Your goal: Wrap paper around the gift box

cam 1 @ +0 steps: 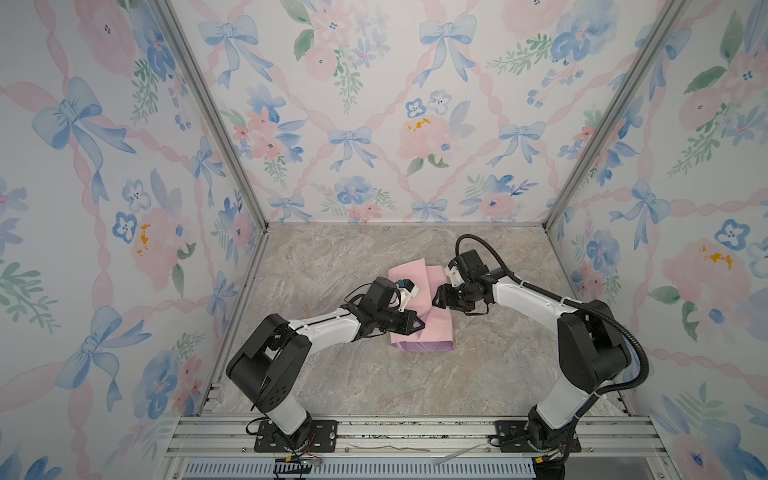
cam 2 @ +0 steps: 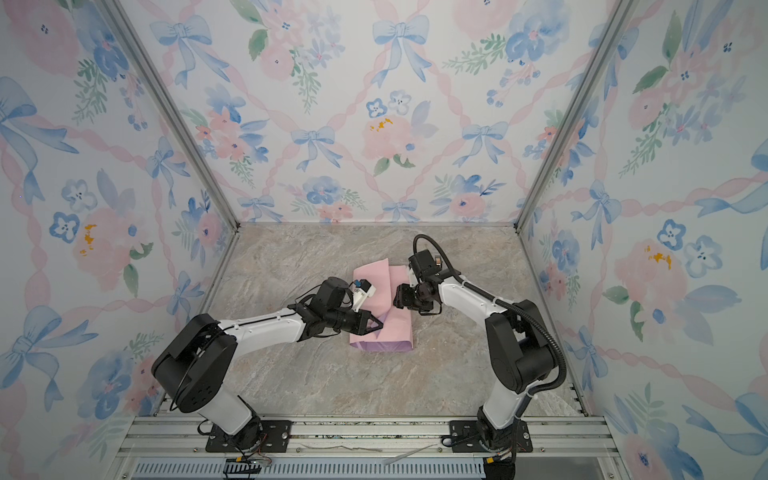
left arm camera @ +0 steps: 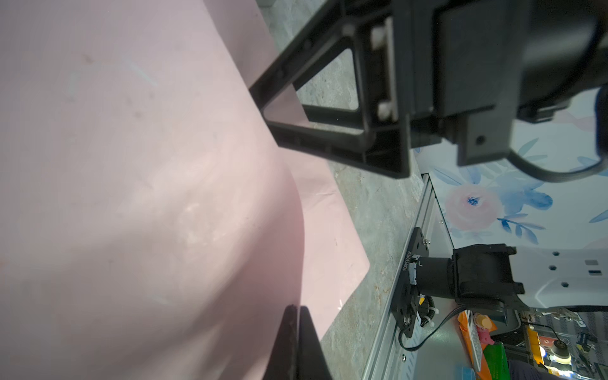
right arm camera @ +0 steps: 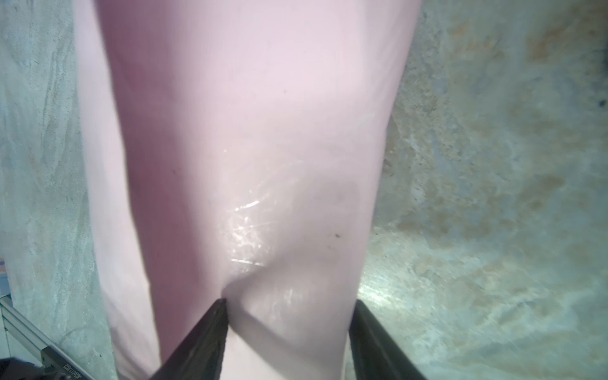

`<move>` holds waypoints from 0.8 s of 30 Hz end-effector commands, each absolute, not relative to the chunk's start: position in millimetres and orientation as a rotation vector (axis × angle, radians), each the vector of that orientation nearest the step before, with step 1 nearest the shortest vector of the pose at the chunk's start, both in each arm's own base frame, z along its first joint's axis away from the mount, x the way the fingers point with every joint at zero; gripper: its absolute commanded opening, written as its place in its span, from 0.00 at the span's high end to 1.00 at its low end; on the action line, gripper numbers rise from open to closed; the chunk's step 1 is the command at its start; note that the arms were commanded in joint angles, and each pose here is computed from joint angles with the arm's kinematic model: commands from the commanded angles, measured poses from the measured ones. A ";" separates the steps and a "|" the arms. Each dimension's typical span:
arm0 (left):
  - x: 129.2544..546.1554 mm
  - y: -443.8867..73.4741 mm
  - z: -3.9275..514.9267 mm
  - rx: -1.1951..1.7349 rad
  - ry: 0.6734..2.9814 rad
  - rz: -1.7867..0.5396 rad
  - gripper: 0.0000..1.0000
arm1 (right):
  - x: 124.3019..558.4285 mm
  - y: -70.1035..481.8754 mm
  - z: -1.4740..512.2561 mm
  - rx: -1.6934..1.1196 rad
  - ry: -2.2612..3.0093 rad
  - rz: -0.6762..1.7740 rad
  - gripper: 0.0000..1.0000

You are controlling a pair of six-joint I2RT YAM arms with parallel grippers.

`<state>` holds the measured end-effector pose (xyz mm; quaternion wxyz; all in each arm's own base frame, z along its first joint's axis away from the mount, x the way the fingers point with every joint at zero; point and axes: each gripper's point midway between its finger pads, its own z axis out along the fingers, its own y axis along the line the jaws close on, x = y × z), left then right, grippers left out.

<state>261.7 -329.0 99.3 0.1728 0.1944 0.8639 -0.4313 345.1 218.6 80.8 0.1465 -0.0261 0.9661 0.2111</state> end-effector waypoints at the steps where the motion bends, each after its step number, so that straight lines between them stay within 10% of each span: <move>1: 257.5 -332.2 95.7 0.597 2.471 -1.225 1.00 | 337.0 220.2 79.8 -0.060 2.785 0.691 0.38; 24: 255.0 -332.4 88.9 0.663 2.511 -1.194 1.00 | 352.3 226.9 118.4 -0.009 2.656 0.868 0.12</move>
